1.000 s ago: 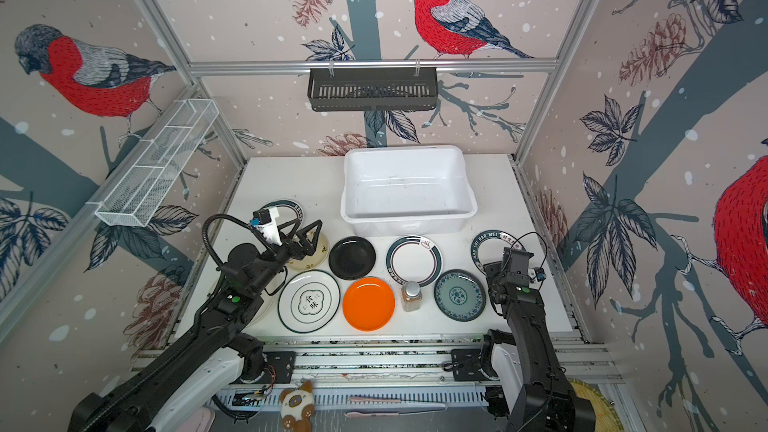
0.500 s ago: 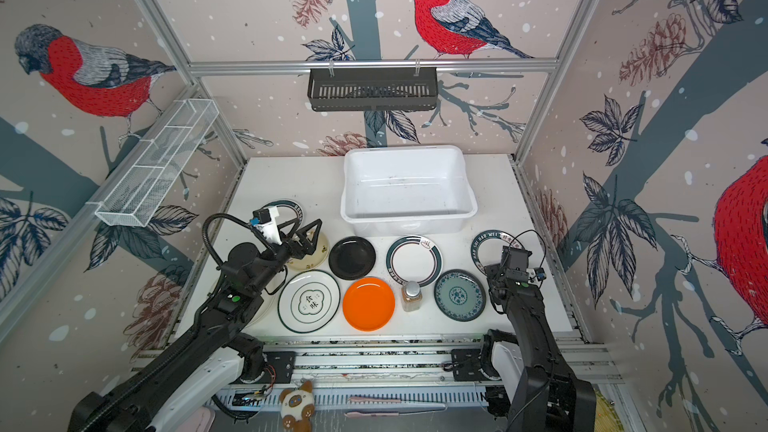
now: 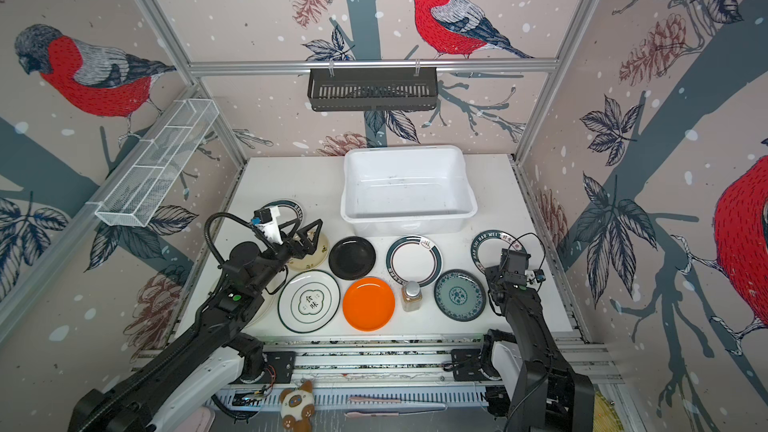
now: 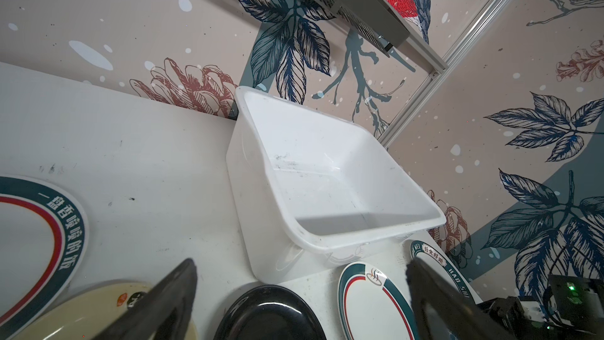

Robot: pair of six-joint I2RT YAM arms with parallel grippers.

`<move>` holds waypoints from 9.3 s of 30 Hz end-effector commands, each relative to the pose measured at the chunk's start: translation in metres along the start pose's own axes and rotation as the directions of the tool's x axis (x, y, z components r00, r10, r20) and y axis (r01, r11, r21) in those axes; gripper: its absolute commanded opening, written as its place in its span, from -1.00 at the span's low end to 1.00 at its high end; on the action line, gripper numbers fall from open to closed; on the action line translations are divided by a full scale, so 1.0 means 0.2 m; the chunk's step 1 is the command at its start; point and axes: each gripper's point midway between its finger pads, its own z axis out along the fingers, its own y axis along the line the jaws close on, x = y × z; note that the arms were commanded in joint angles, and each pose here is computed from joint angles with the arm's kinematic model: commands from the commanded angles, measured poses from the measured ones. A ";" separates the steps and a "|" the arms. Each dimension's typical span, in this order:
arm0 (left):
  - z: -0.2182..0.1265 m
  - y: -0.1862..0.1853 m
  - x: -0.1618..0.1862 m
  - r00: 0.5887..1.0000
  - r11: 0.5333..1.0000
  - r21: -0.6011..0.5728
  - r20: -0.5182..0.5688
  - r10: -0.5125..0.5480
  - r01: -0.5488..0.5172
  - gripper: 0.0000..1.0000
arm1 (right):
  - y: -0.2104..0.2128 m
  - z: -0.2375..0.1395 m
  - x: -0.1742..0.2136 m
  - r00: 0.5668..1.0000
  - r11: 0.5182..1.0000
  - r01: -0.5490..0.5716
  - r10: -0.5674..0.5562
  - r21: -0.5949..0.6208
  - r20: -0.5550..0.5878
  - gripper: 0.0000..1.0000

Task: Place the plates into the plastic bin on the countertop
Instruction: 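Close the right gripper on the plate rim and tilt it upright, then lift the green-rimmed plate with the right gripper toward the bin, then lower the green-rimmed plate into the white bin with the right gripper, then open the right gripper and withdraw it while the left moves over the red-rimmed plate, then lower the left gripper onto the green-and-red-rimmed plate's edge and close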

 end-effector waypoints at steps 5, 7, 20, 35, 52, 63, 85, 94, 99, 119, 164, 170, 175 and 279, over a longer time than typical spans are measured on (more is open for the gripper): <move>0.00 -0.04 -0.05 0.999 1.000 0.026 0.034 0.002 -0.003 0.98 | -0.02 0.03 -0.01 0.999 0.999 -0.035 0.035 -0.014 0.029 -0.19; 0.00 -0.04 -0.05 0.999 1.000 0.026 0.035 0.002 -0.003 0.97 | -0.02 0.04 -0.01 0.999 0.999 -0.032 0.033 -0.009 0.033 -0.23; 0.01 -0.04 -0.05 1.000 1.000 0.031 0.030 0.000 -0.001 0.97 | -0.01 0.09 -0.02 1.000 0.999 -0.007 0.006 0.040 0.006 -0.32; 0.01 -0.02 -0.04 1.000 1.000 0.011 0.030 -0.003 0.003 0.97 | 0.03 0.14 -0.04 1.000 0.999 0.008 -0.009 0.053 0.002 -0.69; 0.02 -0.02 -0.03 1.000 1.000 0.010 0.022 -0.005 0.004 0.98 | 0.07 0.06 -0.15 0.996 0.998 0.016 -0.021 0.052 0.085 -0.95; 0.02 -0.02 -0.03 1.000 1.000 0.013 0.021 -0.011 0.011 0.97 | 0.09 -0.04 -0.25 0.979 0.990 0.108 -0.122 0.092 0.163 -1.00; 0.05 -0.01 0.01 0.999 0.999 0.023 -0.008 -0.039 0.040 0.97 | 0.31 -0.34 -0.46 0.902 0.963 0.266 -0.264 0.043 0.343 -1.00; 0.05 -0.02 0.01 0.999 0.998 0.034 -0.007 -0.048 0.048 0.97 | 0.40 -0.37 -0.45 0.900 0.952 0.307 -0.289 -0.005 0.326 -1.00; 0.05 -0.03 -0.01 0.999 0.998 0.033 -0.001 -0.047 0.047 0.97 | 0.49 -0.44 -0.47 0.888 0.940 0.336 -0.299 -0.050 0.348 -1.00; 0.09 0.02 0.02 0.996 0.997 -0.033 -0.053 -0.067 0.065 0.96 | 0.94 -0.95 -0.70 0.766 0.857 0.480 -0.306 -0.188 0.565 -1.00; 0.13 -0.39 -0.13 0.971 0.947 0.269 -0.207 -0.118 0.173 0.96 | 1.86 -0.30 0.70 0.562 0.367 0.706 -0.810 -0.606 0.164 -1.00; 0.13 -0.38 -0.10 0.961 0.948 0.253 -0.243 -0.131 0.193 0.96 | 1.88 -0.20 0.85 0.520 0.347 0.706 -0.846 -0.618 0.119 -1.00; 0.13 -0.37 -0.08 0.957 0.947 0.244 -0.253 -0.145 0.208 0.96 | 1.84 -0.07 0.88 0.500 0.375 0.735 -0.863 -0.565 0.077 -1.00; -0.28 1.49 0.10 0.904 0.510 -0.839 -0.057 -0.425 0.187 0.09 | 1.18 -0.98 0.94 0.404 -0.053 0.423 -0.883 -0.905 0.241 0.99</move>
